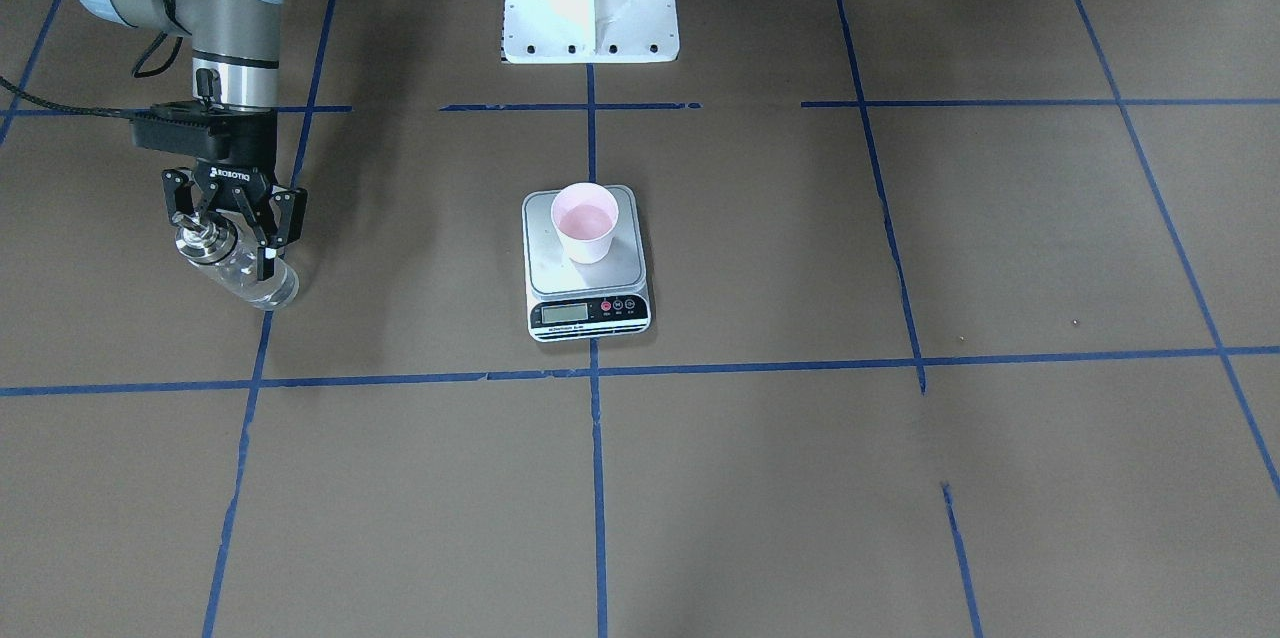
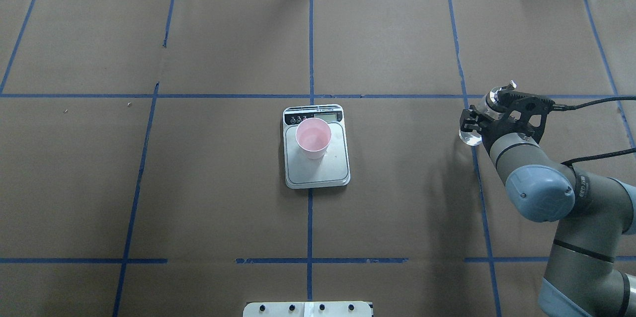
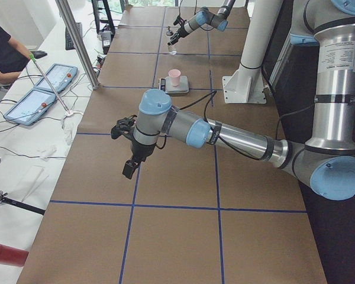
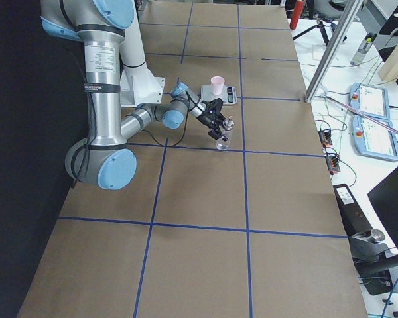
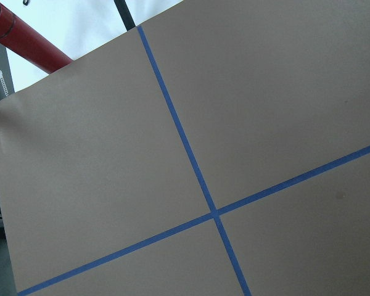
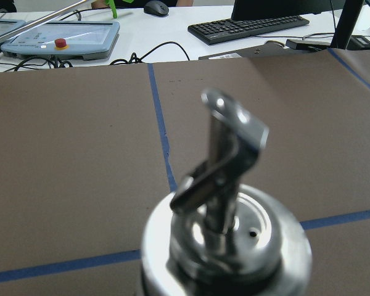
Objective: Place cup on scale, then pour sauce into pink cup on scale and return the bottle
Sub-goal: 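Open the right gripper and release the bottle on the table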
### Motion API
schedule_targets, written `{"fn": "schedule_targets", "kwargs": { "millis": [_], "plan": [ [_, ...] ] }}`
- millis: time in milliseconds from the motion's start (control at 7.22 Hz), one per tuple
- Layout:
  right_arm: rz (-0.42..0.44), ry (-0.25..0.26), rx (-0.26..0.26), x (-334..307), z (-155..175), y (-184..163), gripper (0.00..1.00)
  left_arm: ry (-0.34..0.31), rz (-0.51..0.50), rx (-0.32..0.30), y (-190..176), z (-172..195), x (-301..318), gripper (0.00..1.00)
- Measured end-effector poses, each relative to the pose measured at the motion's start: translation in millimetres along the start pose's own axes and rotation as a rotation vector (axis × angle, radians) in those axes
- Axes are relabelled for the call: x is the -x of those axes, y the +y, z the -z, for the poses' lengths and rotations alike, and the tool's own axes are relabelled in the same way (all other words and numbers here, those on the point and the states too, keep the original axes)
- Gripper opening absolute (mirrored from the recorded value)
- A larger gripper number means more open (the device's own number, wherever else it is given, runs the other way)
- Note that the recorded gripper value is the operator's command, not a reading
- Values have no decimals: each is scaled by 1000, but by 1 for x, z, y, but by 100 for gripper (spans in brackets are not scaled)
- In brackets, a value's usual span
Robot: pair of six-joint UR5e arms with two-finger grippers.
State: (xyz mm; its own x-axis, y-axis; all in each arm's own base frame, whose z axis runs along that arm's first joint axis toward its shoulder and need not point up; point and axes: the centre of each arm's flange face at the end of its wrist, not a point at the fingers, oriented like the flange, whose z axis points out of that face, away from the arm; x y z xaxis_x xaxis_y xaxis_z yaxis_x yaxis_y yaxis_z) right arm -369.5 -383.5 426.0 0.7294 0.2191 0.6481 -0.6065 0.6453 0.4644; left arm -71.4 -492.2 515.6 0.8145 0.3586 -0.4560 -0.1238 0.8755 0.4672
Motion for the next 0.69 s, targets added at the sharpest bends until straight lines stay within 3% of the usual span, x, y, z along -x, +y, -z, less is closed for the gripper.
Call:
{"fn": "schedule_targets", "kwargs": {
  "millis": [693],
  "plan": [
    [8,9,17,-3,-5,5,0,0,-1,-2,-1,1,0,100]
  ]
}}
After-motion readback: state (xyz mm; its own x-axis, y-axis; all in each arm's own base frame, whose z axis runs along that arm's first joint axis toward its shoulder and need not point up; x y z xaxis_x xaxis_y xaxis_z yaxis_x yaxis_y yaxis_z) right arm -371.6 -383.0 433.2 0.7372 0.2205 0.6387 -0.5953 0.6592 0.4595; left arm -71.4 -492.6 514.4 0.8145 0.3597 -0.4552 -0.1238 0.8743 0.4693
